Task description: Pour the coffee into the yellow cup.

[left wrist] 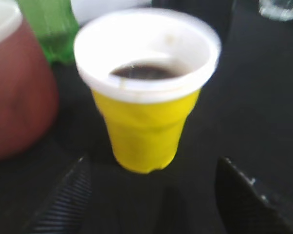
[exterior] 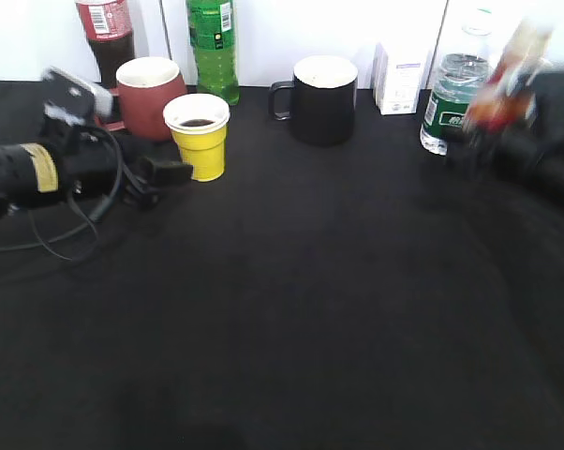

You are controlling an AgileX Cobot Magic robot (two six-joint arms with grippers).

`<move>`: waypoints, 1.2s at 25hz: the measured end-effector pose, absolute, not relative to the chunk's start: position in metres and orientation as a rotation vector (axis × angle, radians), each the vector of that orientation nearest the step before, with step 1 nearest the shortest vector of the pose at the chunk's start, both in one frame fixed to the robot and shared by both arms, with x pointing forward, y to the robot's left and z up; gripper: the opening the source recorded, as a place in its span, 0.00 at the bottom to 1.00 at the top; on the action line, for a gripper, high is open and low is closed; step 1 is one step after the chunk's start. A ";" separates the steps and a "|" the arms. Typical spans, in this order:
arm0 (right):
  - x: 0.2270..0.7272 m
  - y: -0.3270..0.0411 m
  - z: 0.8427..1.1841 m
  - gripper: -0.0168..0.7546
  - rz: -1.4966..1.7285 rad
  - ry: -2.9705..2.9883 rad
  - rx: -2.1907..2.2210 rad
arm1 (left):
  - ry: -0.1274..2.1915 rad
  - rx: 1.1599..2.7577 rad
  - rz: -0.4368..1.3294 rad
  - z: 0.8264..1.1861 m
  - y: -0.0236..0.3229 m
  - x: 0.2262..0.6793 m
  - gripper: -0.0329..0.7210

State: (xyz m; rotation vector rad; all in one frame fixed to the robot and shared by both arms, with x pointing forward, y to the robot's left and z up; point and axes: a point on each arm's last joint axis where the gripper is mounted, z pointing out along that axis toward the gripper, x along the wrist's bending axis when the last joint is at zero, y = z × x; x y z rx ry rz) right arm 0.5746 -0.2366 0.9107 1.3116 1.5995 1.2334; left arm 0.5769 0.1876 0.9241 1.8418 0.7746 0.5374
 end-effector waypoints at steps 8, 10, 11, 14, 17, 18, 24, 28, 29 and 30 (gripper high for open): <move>0.577 -0.237 0.883 0.74 1.199 1.622 1.335 | 0.710 1.833 0.571 0.944 0.187 0.573 0.83; 0.575 -0.237 0.879 0.83 1.176 1.657 1.392 | 0.699 1.827 0.588 0.950 0.187 0.572 0.82; 0.574 -0.237 0.883 0.85 1.167 1.672 1.405 | 0.697 1.827 0.596 0.953 0.188 0.571 0.82; 0.569 -0.239 0.899 0.86 1.122 1.708 1.444 | 0.737 1.839 0.594 0.957 0.190 0.570 0.82; 0.562 -0.240 0.908 0.86 1.090 1.727 1.504 | 0.754 1.891 0.585 0.967 0.185 0.563 0.82; 0.557 -0.242 0.910 0.86 1.068 1.743 1.530 | 0.787 1.925 0.582 0.968 0.179 0.558 0.82; 0.529 -0.252 0.968 0.81 0.811 1.874 1.698 | 1.340 2.051 0.571 0.981 0.147 0.514 0.72; 0.517 -0.256 1.023 0.79 0.746 1.879 1.755 | 1.480 2.090 0.606 1.033 0.141 0.496 0.65; 0.508 -0.256 1.035 0.79 0.770 1.873 1.766 | 1.440 2.105 0.580 1.051 0.141 0.488 0.65; 0.496 -0.256 1.050 0.79 0.803 1.881 1.749 | 1.405 2.109 0.540 1.067 0.144 0.477 0.65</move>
